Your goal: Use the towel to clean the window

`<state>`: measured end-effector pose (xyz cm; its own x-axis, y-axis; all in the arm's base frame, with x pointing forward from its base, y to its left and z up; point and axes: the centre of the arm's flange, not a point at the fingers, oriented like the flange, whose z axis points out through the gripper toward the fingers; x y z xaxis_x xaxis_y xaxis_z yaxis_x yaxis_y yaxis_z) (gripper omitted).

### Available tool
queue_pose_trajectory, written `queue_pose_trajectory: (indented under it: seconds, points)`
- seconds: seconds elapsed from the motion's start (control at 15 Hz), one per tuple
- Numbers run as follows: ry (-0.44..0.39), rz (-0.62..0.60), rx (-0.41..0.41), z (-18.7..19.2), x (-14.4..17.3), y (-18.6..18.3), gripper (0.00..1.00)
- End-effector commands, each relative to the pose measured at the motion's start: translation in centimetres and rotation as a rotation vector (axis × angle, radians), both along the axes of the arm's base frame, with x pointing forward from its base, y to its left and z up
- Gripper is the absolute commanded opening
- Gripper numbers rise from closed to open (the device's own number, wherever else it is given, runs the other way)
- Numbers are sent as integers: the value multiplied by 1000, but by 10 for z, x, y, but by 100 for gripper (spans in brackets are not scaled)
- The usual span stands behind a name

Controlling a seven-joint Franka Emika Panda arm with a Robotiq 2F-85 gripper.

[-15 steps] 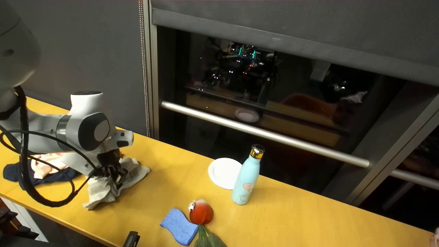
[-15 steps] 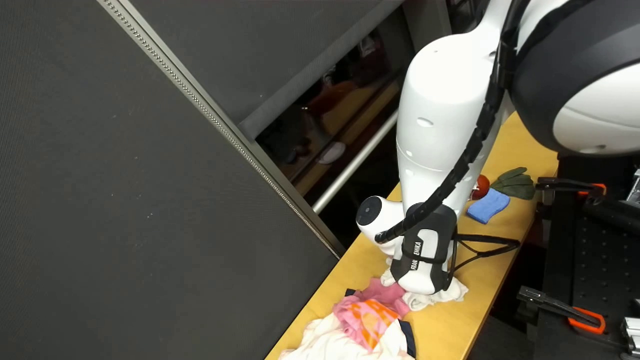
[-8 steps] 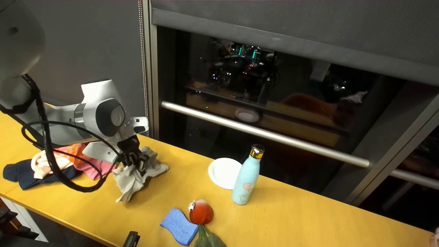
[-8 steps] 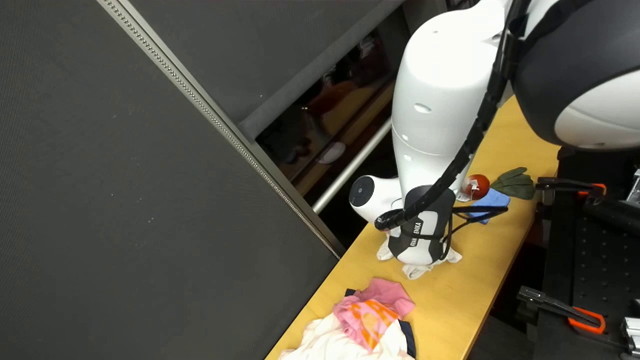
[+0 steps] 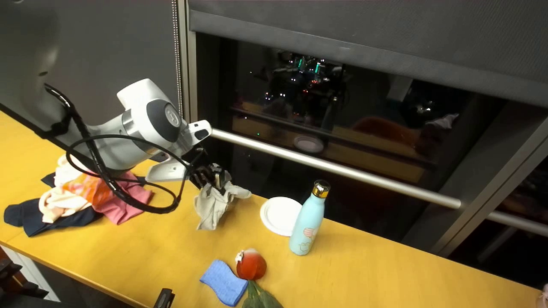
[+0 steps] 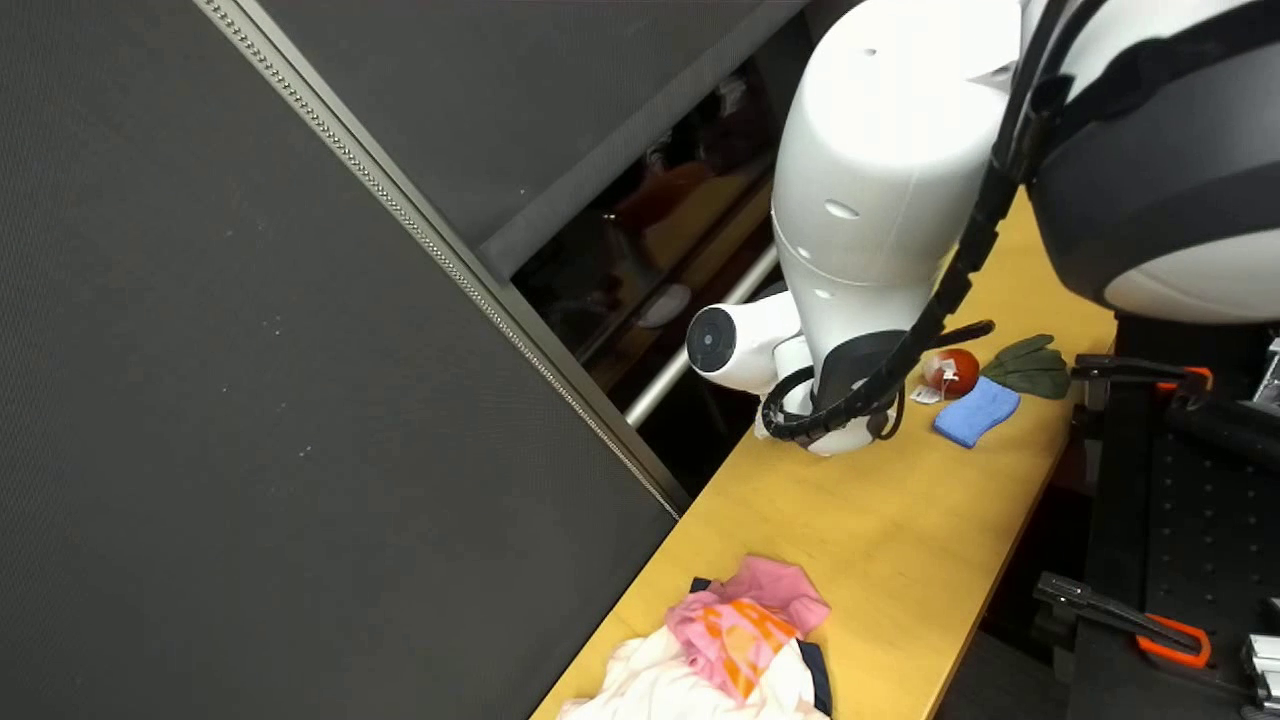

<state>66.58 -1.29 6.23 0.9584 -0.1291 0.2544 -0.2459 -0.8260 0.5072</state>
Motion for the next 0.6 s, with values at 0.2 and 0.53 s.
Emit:
queue_pose_trajectory:
  seconds: [0.2, 0.53]
  points:
    - [-208, -19, -180, 58, 52, -41, 3]
    - [-410, -88, -148, 134, 94, -49, 3]
